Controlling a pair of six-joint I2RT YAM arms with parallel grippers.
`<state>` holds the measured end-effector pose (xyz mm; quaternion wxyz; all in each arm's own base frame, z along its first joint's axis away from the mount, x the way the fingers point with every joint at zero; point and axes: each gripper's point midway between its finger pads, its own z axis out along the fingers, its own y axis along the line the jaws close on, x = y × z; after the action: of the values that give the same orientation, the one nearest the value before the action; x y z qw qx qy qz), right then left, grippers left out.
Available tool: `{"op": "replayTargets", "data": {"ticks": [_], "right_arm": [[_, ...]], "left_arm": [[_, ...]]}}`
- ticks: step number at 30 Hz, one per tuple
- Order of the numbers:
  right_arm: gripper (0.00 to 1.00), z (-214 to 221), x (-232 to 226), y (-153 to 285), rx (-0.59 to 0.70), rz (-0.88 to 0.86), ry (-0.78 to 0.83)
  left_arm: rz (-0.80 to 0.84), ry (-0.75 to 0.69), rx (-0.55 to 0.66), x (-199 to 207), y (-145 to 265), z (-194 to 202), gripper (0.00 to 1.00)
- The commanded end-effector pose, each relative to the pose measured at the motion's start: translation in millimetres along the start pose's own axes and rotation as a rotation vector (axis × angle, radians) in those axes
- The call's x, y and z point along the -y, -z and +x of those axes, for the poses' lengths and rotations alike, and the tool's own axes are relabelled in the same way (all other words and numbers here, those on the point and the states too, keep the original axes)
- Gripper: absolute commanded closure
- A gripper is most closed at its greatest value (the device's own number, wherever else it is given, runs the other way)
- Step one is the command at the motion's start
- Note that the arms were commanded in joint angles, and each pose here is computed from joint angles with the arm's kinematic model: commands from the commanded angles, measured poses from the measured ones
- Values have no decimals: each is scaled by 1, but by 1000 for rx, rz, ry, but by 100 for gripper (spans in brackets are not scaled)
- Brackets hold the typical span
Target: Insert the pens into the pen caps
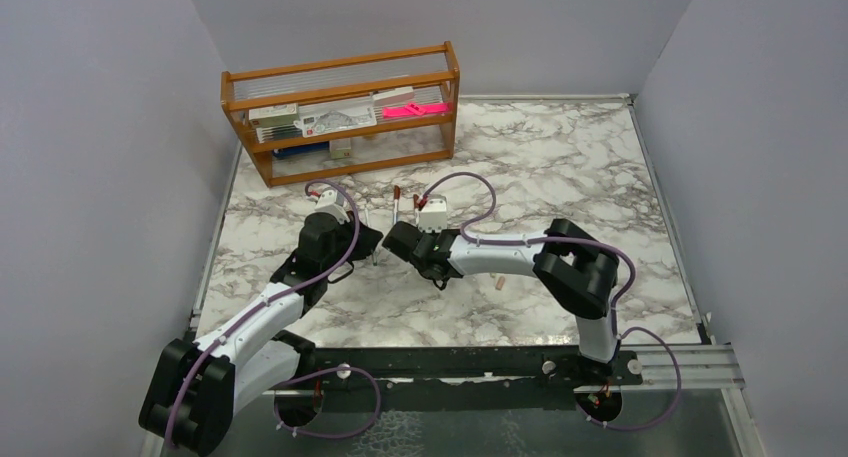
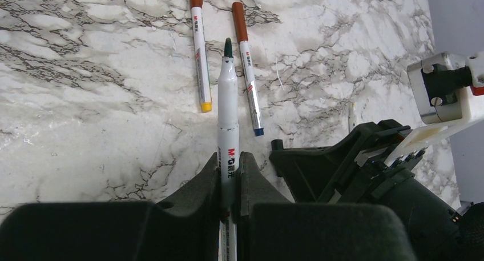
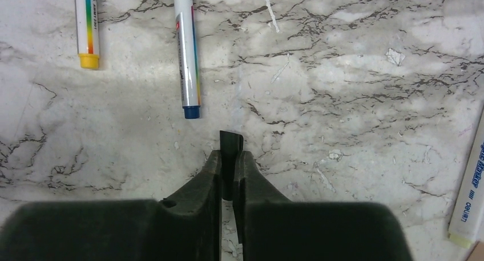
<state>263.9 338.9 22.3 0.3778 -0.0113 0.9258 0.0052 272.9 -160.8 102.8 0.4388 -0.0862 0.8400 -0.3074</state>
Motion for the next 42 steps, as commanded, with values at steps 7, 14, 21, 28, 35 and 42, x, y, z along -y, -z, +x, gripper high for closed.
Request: {"op": "replayTargets", "data": {"ticks": [7, 14, 21, 28, 35, 42], "right_arm": [[99, -7, -1, 21, 17, -112, -35], [99, -84, 17, 112, 322, -572, -372], [99, -130, 61, 161, 484, -783, -519], [99, -148, 73, 197, 629, -900, -531], [99, -142, 73, 190, 624, -880, -502], [99, -139, 69, 182, 590, -867, -522]], "left_arm": [[251, -21, -51, 46, -1, 6, 100], [571, -82, -137, 118, 16, 38, 100], [645, -55, -207, 145, 18, 65, 100], [767, -16, -264, 183, 27, 84, 100], [834, 2, -253, 202, 37, 78, 100], [887, -26, -243, 212, 48, 74, 100]]}}
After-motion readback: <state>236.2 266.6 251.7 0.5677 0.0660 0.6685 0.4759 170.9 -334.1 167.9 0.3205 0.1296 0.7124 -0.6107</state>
